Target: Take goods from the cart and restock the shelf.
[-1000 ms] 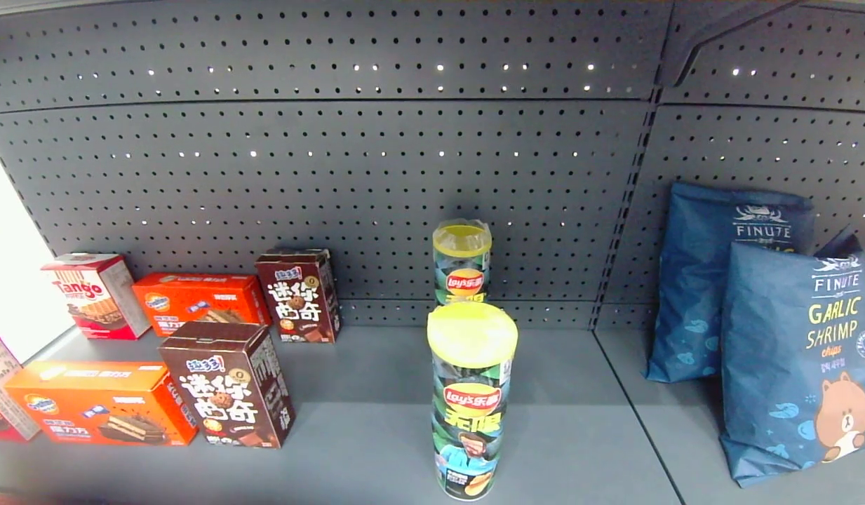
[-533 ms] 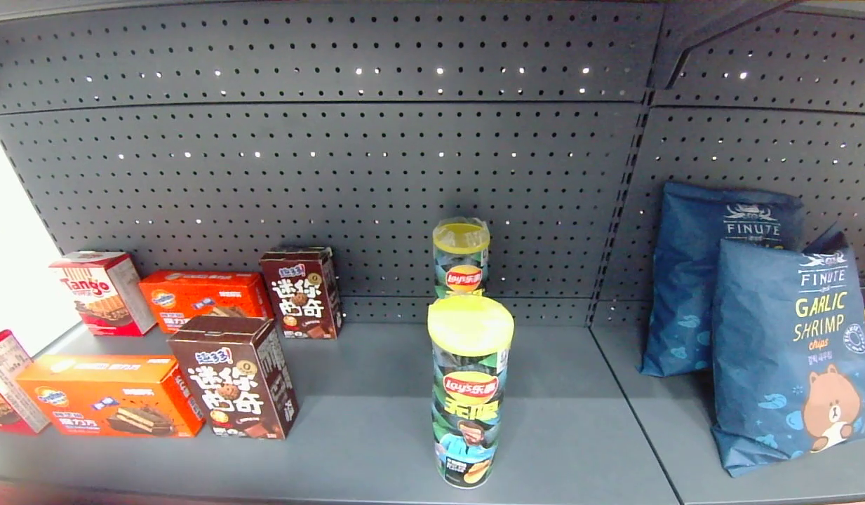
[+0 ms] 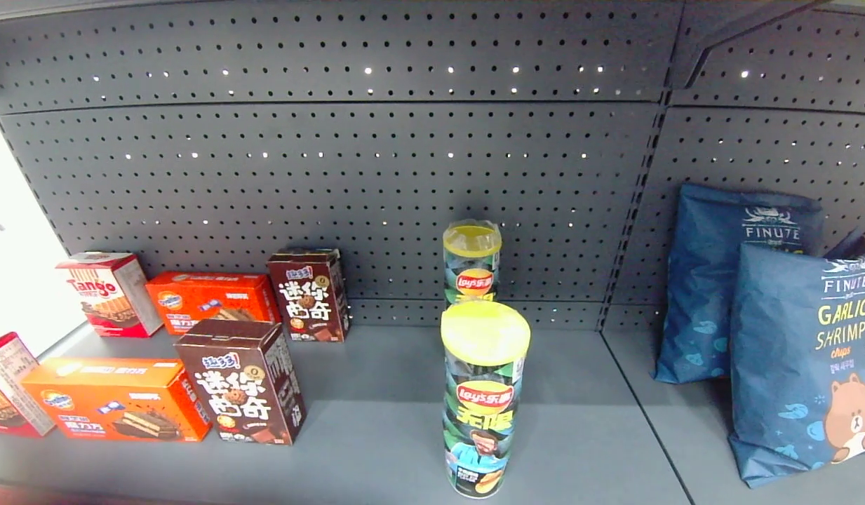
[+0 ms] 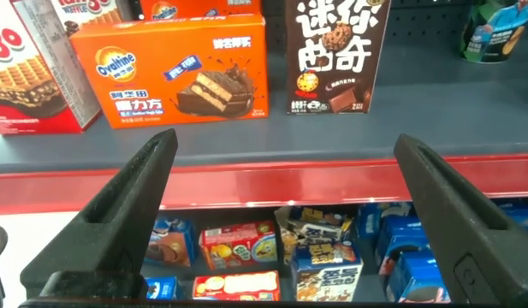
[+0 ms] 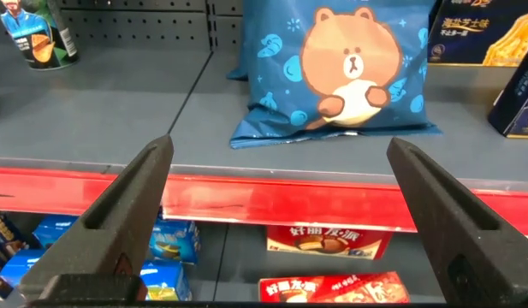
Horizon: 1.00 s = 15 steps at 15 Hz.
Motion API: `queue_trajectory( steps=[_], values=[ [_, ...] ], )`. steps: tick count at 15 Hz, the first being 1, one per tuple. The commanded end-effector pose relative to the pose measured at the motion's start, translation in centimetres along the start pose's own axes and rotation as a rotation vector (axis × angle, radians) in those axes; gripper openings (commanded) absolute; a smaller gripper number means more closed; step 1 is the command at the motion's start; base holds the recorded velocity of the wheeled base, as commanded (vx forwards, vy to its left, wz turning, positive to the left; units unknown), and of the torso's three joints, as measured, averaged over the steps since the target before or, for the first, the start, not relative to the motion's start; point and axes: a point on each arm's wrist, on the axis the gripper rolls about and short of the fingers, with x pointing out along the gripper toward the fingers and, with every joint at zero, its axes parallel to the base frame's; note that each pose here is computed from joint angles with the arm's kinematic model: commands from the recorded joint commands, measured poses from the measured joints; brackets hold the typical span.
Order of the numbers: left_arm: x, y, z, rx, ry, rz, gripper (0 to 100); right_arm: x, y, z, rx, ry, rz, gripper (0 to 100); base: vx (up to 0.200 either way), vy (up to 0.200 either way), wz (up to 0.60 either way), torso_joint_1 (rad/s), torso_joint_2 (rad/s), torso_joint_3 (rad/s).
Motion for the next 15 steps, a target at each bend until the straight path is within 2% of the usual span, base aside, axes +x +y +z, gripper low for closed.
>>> queue_trajectory(
  steps=[1, 15],
  values=[
    [0.00, 0.00, 0.00, 0.000, 0.000, 0.001, 100, 0.01, 0.00, 0.00, -0.001, 0.001, 0.000, 100, 0.000, 0.000, 0.00, 0.000, 0.00, 0.000],
    [0.00, 0.00, 0.00, 0.001, 0.000, 0.000, 100, 0.01, 0.00, 0.02, 0.001, 0.000, 0.000, 100, 0.000, 0.000, 0.00, 0.000, 0.00, 0.000]
  ],
)
